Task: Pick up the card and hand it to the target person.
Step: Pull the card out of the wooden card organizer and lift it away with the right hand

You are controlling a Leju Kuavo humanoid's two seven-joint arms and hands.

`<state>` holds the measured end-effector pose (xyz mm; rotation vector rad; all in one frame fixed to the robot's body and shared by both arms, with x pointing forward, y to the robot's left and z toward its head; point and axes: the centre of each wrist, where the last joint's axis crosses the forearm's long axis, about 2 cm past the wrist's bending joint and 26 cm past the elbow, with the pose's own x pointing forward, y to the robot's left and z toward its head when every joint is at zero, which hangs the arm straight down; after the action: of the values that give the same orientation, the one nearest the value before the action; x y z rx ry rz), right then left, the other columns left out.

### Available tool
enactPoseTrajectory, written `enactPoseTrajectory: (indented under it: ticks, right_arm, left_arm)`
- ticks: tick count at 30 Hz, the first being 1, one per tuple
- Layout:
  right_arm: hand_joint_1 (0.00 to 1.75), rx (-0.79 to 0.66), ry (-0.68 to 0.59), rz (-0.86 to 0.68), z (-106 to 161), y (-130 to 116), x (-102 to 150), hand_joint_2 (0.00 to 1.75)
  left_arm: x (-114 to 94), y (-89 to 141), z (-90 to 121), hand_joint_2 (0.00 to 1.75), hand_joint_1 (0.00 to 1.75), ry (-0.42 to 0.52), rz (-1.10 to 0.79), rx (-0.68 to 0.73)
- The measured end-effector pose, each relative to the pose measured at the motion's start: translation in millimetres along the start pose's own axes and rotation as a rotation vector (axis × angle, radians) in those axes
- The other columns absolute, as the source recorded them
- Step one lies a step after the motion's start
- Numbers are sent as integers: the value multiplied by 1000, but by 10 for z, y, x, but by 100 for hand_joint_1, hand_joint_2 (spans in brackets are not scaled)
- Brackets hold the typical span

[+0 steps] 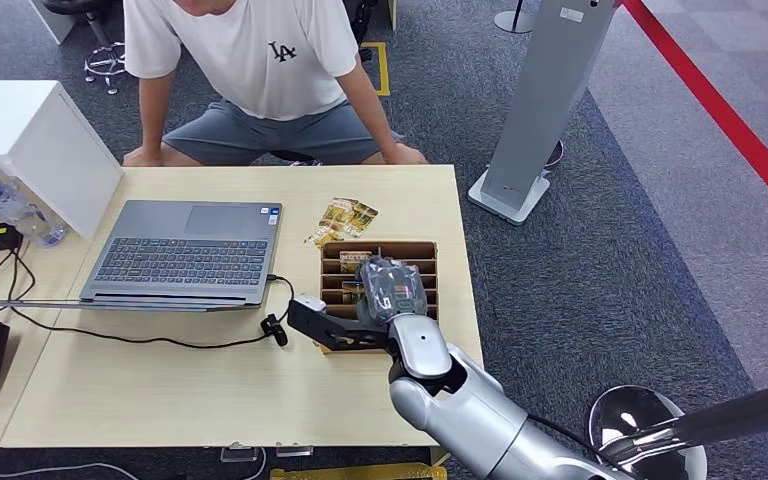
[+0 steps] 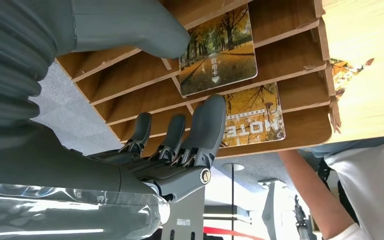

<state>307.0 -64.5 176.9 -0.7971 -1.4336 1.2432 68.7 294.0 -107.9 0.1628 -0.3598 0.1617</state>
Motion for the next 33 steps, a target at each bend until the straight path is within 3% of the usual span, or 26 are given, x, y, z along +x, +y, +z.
enactPoseTrajectory:
  ticks: [5, 15, 21, 33]
  right_arm:
    - [100, 9, 1, 6, -5, 22, -1, 175]
    - [104, 19, -11, 0, -48, 9, 10, 175]
    - [97, 19, -8, -10, -51, 13, 6, 175]
    - [119, 27, -1, -15, -47, 18, 2, 175]
  left_arm:
    - [-1, -10, 2, 0, 0, 0, 0, -1]
    - [-5, -16, 4, 0, 0, -2, -1, -4]
    - [-7, -16, 4, 0, 0, -6, -1, -5]
    - [-8, -17, 4, 0, 0, -8, 0, -9]
